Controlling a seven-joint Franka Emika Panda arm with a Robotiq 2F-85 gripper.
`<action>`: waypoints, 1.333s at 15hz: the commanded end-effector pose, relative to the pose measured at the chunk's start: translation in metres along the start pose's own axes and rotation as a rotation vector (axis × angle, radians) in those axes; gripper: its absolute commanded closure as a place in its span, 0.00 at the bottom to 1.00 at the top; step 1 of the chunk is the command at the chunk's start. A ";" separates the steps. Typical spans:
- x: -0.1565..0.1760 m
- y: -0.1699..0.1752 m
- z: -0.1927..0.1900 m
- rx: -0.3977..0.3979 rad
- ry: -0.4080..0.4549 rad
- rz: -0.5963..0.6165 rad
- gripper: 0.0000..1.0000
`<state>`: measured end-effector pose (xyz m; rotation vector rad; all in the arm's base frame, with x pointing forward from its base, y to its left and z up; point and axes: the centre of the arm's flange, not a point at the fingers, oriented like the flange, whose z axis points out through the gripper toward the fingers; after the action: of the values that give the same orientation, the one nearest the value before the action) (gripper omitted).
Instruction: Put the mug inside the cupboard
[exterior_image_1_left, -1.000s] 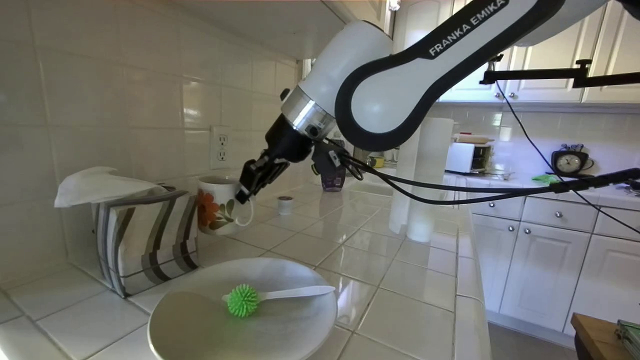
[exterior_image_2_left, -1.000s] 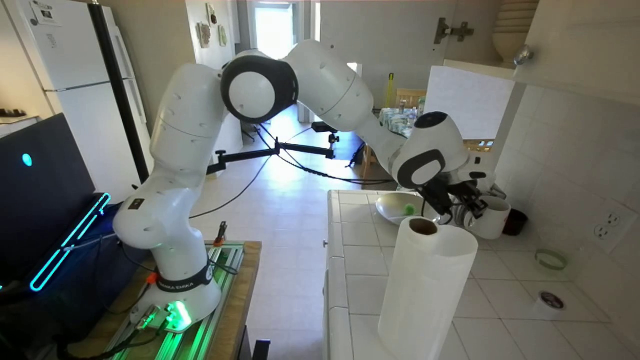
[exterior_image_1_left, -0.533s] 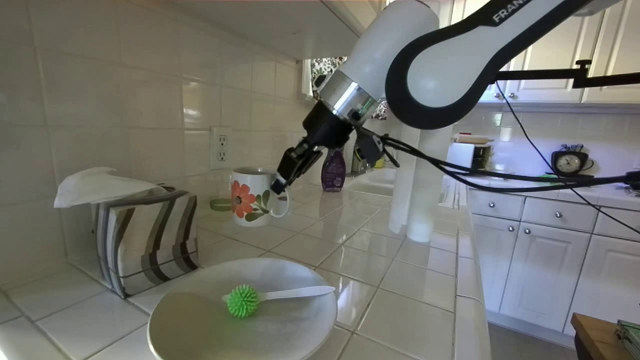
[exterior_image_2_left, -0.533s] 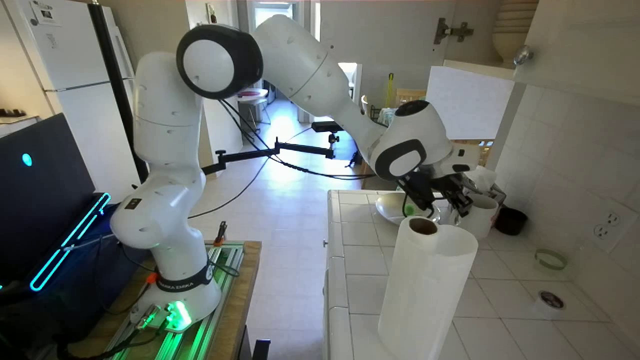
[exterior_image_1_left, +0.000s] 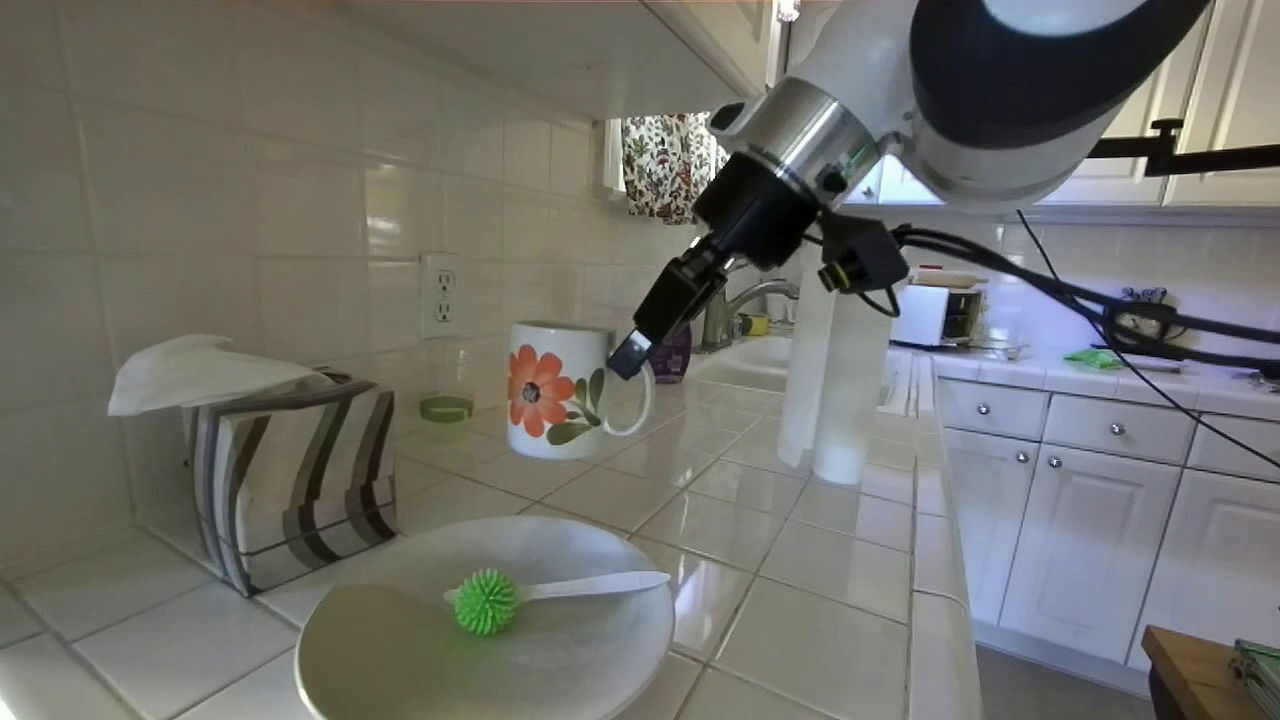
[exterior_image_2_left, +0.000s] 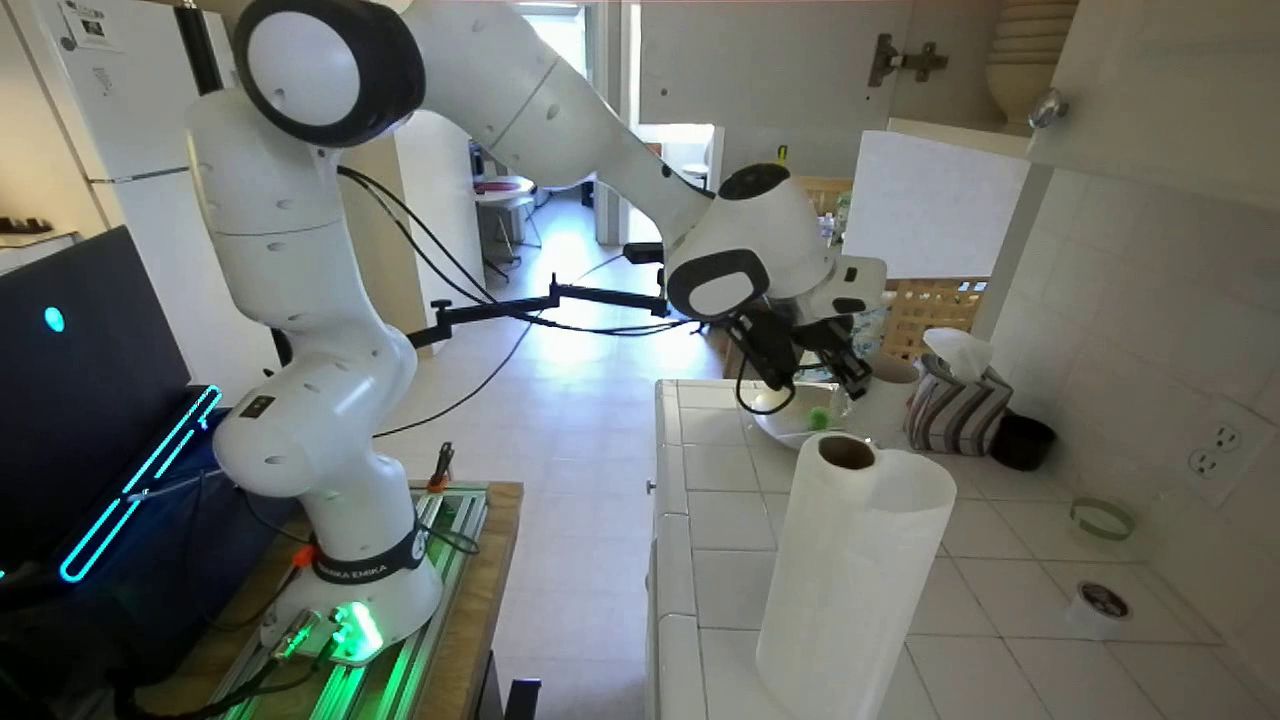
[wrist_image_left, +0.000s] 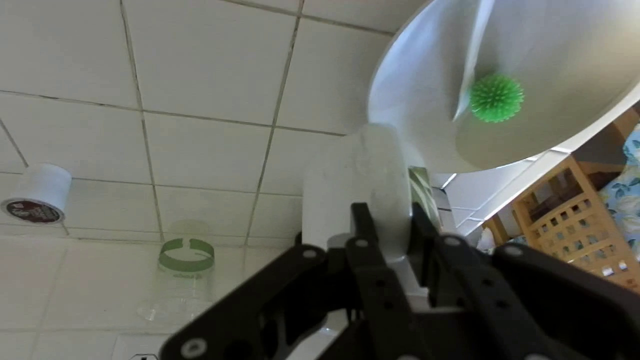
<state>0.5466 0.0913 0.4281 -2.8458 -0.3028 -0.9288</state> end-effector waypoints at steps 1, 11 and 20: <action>-0.018 0.000 -0.079 -0.003 0.011 -0.044 0.95; 0.001 -0.016 -0.212 0.010 -0.009 -0.193 0.95; 0.070 -0.044 -0.299 0.031 0.109 -0.272 0.95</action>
<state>0.4158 0.0834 0.6675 -2.7864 -0.6739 -1.0619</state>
